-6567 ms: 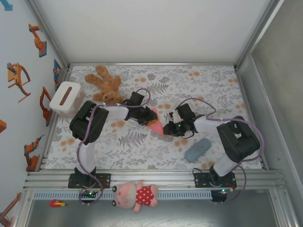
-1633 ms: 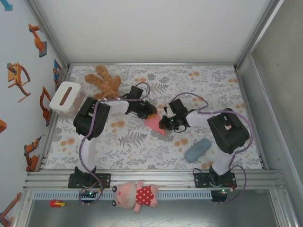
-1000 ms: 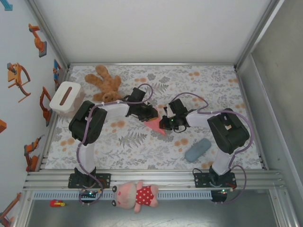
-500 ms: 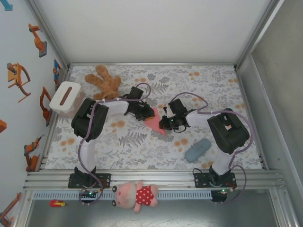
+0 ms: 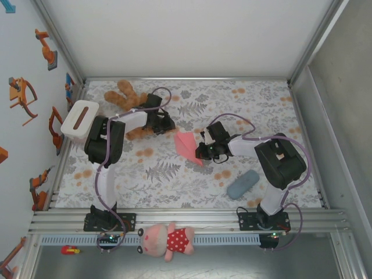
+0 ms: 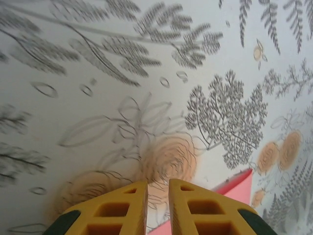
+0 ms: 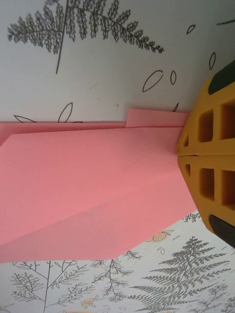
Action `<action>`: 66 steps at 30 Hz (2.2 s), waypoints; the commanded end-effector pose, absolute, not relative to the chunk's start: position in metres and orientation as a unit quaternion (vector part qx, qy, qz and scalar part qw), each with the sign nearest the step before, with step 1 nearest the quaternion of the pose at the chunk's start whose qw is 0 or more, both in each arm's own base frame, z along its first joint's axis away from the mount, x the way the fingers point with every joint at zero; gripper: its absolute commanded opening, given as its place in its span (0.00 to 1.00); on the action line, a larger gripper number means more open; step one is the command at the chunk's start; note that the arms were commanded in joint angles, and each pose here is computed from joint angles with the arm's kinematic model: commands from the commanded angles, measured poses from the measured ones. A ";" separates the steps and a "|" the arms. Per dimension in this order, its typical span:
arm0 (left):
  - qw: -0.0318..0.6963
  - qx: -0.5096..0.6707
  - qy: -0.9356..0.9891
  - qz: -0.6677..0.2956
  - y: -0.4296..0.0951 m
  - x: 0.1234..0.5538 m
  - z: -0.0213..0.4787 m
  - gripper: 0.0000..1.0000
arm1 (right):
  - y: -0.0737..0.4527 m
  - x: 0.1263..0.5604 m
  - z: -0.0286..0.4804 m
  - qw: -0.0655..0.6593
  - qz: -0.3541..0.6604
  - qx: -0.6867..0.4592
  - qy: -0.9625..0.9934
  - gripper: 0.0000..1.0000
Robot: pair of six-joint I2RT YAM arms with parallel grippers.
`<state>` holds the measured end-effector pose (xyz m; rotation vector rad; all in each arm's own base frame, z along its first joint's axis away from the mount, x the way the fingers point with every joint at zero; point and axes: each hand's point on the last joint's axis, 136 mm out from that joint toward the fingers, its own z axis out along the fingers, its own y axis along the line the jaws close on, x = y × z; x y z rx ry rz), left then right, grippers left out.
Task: Fold a paper plane with a square sheet of paper (pick it up from the middle)
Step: Fourth fold the wing at the center of the table.
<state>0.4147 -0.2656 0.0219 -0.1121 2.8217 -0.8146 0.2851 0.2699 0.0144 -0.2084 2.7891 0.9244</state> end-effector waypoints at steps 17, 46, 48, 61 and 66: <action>0.059 0.008 0.941 -0.333 -0.338 0.337 0.028 0.14 | 0.250 0.265 -0.001 0.060 0.275 -0.048 0.958 0.02; -0.006 -0.053 0.987 -0.152 -0.287 0.320 -0.034 0.11 | 0.278 0.284 0.012 0.046 0.320 -0.056 0.945 0.00; -0.009 -0.059 0.990 -0.132 -0.281 0.318 -0.038 0.10 | 0.273 0.277 0.010 0.036 0.310 -0.057 0.948 0.00; -0.019 -0.064 0.992 -0.105 -0.271 0.314 -0.050 0.09 | 0.246 0.241 0.012 0.020 0.291 -0.047 0.955 0.00; -0.023 -0.063 0.992 -0.108 -0.272 0.312 -0.051 0.09 | 0.238 0.233 0.011 0.014 0.279 -0.038 0.959 0.00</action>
